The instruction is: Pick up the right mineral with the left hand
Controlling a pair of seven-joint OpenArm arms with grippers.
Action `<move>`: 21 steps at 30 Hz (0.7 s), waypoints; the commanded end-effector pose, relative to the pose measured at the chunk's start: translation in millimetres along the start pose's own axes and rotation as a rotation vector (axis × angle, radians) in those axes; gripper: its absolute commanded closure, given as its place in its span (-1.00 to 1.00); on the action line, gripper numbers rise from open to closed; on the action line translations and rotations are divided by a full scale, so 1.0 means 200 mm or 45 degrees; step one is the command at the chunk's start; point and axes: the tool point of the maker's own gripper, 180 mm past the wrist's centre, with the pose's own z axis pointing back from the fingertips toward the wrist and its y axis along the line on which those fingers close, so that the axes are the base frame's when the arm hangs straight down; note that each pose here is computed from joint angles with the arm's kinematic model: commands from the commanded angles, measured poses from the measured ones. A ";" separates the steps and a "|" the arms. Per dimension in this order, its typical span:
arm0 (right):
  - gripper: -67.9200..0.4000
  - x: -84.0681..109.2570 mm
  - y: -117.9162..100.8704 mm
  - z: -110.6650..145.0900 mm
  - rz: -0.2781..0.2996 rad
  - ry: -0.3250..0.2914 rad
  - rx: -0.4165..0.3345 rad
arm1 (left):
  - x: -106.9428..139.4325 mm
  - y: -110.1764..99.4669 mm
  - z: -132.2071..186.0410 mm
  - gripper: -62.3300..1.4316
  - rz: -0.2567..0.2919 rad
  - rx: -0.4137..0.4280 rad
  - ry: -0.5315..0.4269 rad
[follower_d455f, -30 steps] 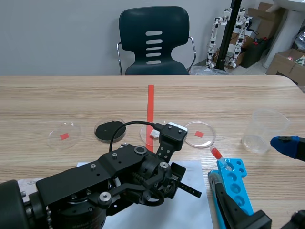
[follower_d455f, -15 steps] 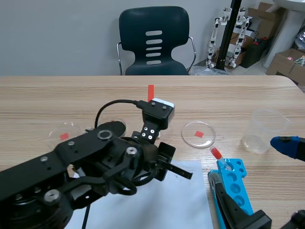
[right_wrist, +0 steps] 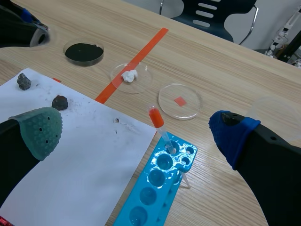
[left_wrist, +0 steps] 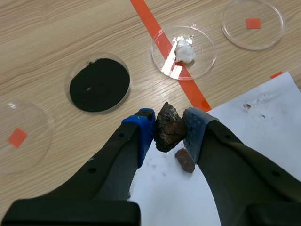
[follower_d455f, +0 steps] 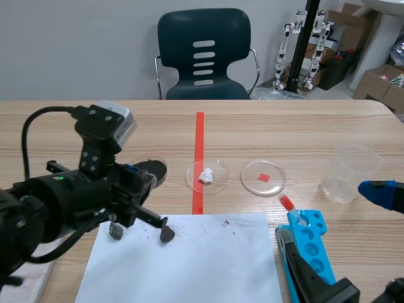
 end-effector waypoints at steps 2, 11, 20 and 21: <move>-1.00 0.03 -0.01 -0.01 0.005 -0.036 0.002 | 0.03 -0.03 0.09 0.72 -0.005 -0.036 -0.083; -1.00 0.03 -0.01 -0.01 0.005 -0.036 0.002 | 0.04 -0.11 0.39 0.72 -0.061 -0.120 -0.241; -1.00 0.03 -0.01 -0.01 0.005 -0.036 0.002 | 0.03 -0.17 0.55 0.72 -0.093 -0.123 -0.302; -1.00 0.03 -0.01 -0.01 0.005 -0.036 0.002 | 0.03 -0.17 0.56 0.72 -0.087 -0.121 -0.312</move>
